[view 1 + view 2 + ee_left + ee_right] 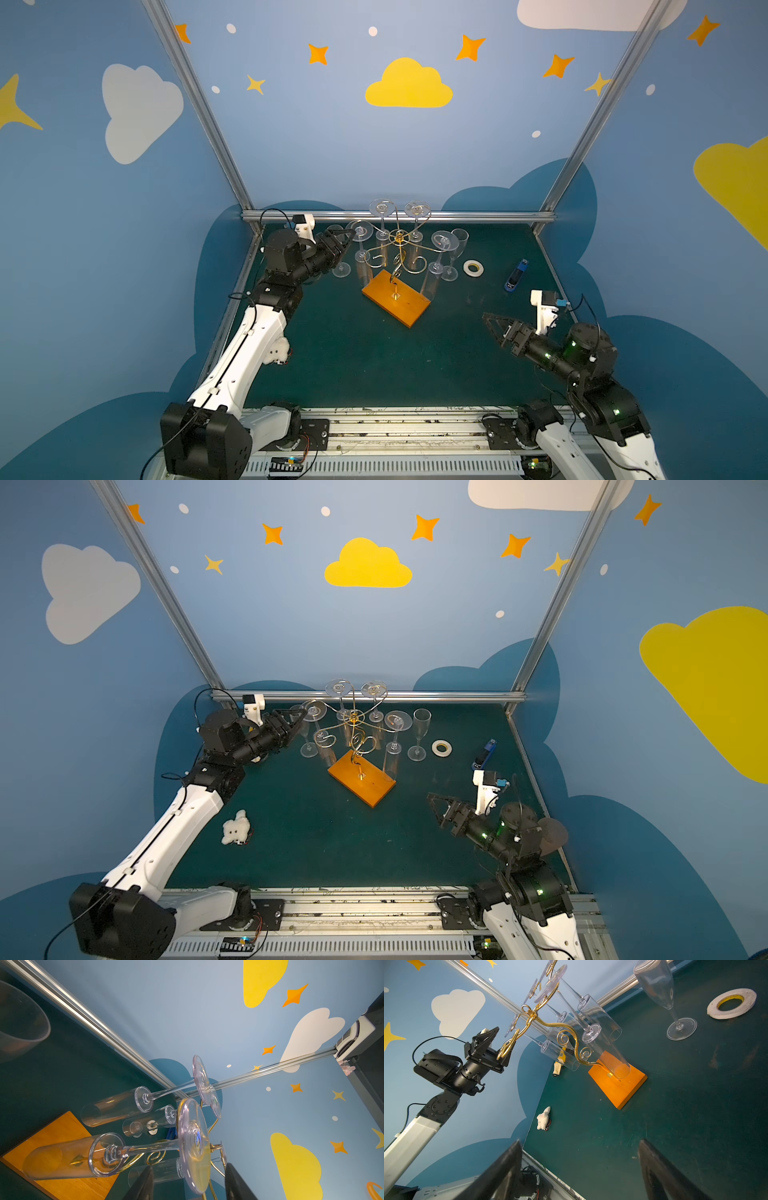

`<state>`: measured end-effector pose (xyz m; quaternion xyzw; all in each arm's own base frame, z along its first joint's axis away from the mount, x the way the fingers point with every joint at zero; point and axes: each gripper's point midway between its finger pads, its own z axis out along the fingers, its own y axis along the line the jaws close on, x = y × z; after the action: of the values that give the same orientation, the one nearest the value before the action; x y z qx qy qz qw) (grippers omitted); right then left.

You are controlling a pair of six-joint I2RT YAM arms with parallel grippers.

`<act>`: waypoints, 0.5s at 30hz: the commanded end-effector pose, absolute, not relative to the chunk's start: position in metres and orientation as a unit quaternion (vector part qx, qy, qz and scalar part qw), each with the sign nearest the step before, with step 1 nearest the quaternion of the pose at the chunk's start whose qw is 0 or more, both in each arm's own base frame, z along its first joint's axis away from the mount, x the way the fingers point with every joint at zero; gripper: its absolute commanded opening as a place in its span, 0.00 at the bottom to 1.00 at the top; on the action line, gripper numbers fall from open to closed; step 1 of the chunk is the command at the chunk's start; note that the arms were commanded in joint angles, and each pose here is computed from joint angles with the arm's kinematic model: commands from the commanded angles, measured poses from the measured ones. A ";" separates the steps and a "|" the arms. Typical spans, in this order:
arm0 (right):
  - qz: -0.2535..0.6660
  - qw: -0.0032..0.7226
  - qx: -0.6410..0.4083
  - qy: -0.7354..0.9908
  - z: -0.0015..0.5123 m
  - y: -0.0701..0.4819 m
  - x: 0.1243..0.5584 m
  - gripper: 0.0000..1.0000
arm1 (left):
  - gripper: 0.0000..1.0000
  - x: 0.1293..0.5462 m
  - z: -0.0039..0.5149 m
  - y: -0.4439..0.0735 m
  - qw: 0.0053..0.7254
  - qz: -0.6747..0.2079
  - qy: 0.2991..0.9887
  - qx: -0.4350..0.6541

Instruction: Take the wine glass off the wine glass rack

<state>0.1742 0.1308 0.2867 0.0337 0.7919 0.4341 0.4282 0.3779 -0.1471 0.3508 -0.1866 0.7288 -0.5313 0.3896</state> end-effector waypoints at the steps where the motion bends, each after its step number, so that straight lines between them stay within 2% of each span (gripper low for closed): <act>1: 0.433 0.431 0.043 0.791 0.284 0.128 0.172 0.86 | 0.49 0.383 0.351 -0.148 0.394 -0.535 0.725 -0.182; 9: 0.431 0.428 0.047 0.793 0.283 0.127 0.171 0.86 | 0.34 0.389 0.352 -0.151 0.390 -0.542 0.722 -0.180; 15: 0.431 0.431 0.046 0.791 0.285 0.126 0.171 0.86 | 0.28 0.390 0.353 -0.151 0.390 -0.545 0.720 -0.180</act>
<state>0.1728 0.1273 0.2851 0.0448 0.7912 0.4320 0.4305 0.3893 -0.1504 0.3453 -0.1892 0.7253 -0.5392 0.3839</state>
